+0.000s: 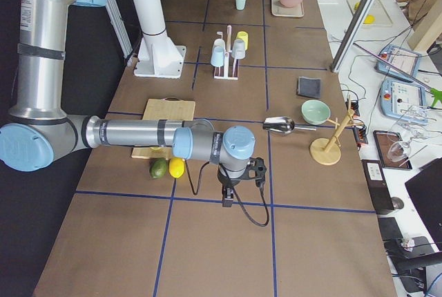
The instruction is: Place cup on cup holder
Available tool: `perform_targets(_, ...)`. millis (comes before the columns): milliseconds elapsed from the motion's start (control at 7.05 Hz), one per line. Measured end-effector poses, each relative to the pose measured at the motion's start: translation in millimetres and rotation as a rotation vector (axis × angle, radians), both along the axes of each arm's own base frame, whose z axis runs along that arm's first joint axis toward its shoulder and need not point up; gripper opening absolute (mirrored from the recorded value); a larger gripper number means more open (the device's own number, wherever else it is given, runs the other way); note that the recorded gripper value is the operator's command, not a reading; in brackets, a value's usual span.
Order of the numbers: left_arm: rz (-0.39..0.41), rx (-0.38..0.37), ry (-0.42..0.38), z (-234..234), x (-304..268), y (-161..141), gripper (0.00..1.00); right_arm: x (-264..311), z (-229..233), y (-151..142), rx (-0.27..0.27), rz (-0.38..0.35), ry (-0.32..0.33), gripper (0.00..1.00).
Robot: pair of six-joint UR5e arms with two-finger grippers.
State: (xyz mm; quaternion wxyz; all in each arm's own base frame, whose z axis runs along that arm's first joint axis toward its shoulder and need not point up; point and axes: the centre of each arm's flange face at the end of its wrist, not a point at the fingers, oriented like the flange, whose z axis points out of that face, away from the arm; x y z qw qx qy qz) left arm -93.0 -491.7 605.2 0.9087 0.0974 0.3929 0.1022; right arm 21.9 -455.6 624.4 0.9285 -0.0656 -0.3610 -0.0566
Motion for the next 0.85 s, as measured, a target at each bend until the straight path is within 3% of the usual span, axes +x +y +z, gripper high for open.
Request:
perform_targets(284,-0.006,-0.006,-0.005,-20.2,0.6,17.4,1.00,-7.4,-10.1,-12.6,-0.059,-0.018,0.010,1.00)
perform_targets(568,0.011,-0.075,-0.034,-33.7,6.9,8.3,1.00,-17.3,-14.0,-27.1,-0.131,-0.036,0.013,1.00)
perform_targets(709,0.064,-0.108,-0.083,-51.3,29.5,-14.3,1.00,-24.0,-23.0,-50.9,-0.187,-0.042,0.015,1.00)
perform_targets(851,0.165,-0.145,-0.156,-75.2,76.5,-38.7,1.00,-35.2,-35.8,-79.9,-0.243,-0.053,0.018,1.00)
